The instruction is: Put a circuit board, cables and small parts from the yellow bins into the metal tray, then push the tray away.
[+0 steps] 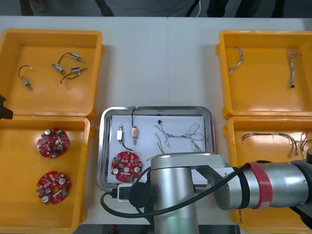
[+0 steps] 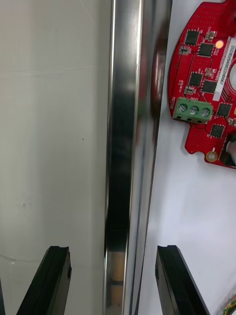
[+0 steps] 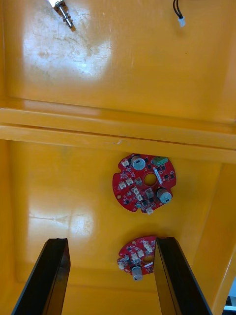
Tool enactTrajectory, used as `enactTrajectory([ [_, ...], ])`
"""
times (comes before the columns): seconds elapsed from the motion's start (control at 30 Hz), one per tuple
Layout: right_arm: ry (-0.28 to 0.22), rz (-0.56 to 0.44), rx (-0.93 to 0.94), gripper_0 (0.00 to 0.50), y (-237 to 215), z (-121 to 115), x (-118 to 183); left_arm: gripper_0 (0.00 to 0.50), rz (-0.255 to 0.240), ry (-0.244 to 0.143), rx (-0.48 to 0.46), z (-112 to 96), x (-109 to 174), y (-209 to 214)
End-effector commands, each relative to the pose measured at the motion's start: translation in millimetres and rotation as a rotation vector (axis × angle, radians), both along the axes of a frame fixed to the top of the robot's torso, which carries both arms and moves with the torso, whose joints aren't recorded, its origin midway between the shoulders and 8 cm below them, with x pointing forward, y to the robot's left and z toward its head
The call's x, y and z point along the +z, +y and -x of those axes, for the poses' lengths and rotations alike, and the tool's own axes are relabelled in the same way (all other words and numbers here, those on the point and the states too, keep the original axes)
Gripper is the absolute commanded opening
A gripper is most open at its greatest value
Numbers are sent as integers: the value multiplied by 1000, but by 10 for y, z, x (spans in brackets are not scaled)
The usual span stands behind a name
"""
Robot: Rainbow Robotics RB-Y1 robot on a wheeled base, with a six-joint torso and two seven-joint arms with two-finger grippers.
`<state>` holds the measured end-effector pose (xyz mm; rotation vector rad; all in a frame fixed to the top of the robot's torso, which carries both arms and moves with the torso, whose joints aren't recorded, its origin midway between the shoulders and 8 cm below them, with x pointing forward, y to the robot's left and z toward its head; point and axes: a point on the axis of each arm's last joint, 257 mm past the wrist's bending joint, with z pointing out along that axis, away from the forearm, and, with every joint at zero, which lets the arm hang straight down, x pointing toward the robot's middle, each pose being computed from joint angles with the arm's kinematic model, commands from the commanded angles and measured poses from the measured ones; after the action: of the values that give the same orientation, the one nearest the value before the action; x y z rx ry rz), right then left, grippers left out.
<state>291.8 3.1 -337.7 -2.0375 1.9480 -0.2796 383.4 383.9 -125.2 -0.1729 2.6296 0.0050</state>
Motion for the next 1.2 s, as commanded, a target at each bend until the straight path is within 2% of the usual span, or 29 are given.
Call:
enactTrajectory([
  [0.03,15,-22,-16,500,145,146,-59,500,-95,-17,-60,54,150,155],
  [0.53,-7,-21,-32,500,150,101,-94,500,-95,-17,-60,54,150,155],
  [1.1,-2,-34,-54,500,184,125,-102,500,-95,-17,-60,54,150,155],
  [1.13,-1,-37,-56,481,191,129,-100,500,-95,-17,-60,54,150,155],
  [1.2,-3,-40,-59,384,199,125,-96,500,-95,-17,-60,54,150,155],
])
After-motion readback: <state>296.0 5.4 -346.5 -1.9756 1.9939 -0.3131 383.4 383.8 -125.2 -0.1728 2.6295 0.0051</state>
